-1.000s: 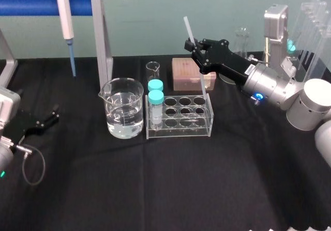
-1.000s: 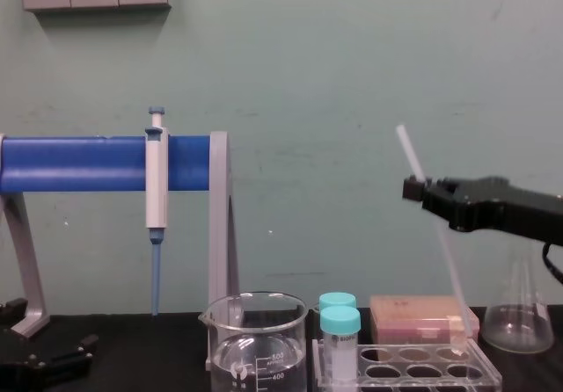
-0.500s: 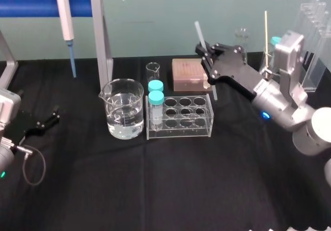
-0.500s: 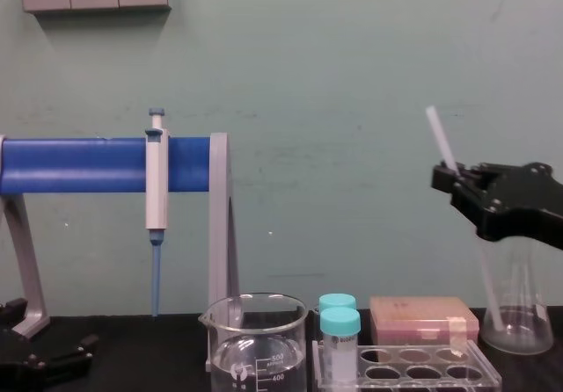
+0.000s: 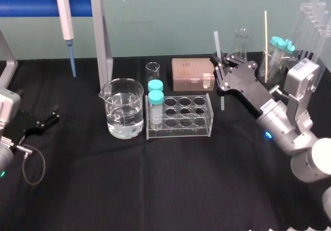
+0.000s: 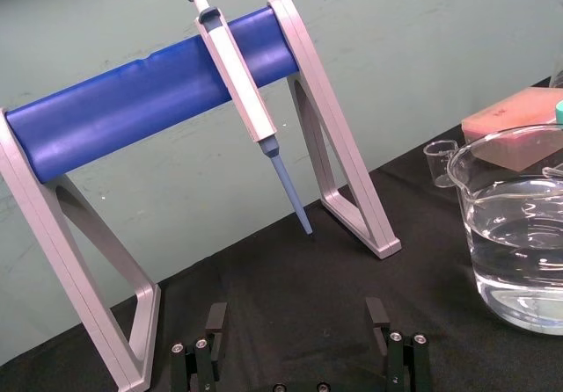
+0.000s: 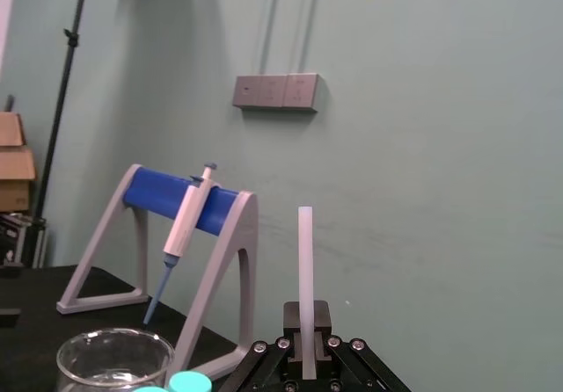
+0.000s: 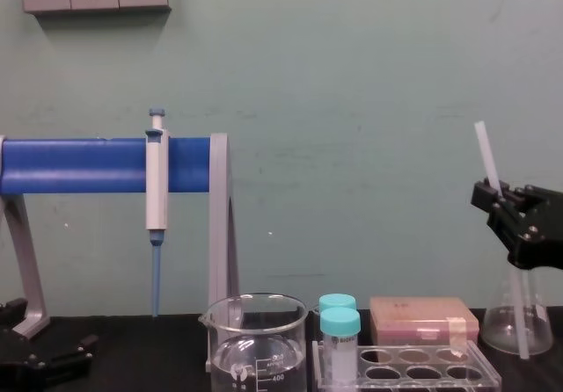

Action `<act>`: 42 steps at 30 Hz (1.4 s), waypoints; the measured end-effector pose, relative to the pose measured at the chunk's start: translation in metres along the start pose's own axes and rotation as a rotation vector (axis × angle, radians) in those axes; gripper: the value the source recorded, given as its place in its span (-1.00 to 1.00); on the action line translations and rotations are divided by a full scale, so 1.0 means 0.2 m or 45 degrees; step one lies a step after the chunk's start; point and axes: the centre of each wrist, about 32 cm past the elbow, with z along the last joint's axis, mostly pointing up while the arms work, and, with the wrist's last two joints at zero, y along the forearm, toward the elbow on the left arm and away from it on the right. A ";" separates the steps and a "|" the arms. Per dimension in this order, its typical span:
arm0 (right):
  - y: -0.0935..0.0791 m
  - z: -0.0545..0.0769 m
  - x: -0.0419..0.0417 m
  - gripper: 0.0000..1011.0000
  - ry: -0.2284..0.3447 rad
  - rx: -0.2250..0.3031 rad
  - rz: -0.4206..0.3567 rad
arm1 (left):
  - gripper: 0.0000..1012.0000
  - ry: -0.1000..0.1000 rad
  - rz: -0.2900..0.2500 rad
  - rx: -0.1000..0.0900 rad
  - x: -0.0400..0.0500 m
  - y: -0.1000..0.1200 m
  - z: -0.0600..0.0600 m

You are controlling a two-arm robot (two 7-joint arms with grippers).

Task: Pick up the stirring rod with one hand, then place it down.

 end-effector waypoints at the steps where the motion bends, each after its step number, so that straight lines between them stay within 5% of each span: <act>1: 0.00 0.00 -0.005 -0.86 0.000 -0.002 -0.005 | 0.98 0.000 0.000 0.000 0.000 0.00 0.00; 11: -0.03 -0.03 -0.043 -0.86 0.002 -0.032 -0.058 | 0.98 0.000 0.000 0.000 0.000 0.00 0.00; 42: -0.02 -0.02 -0.037 -0.86 0.000 -0.026 -0.046 | 0.98 0.000 0.000 0.000 0.000 0.00 0.00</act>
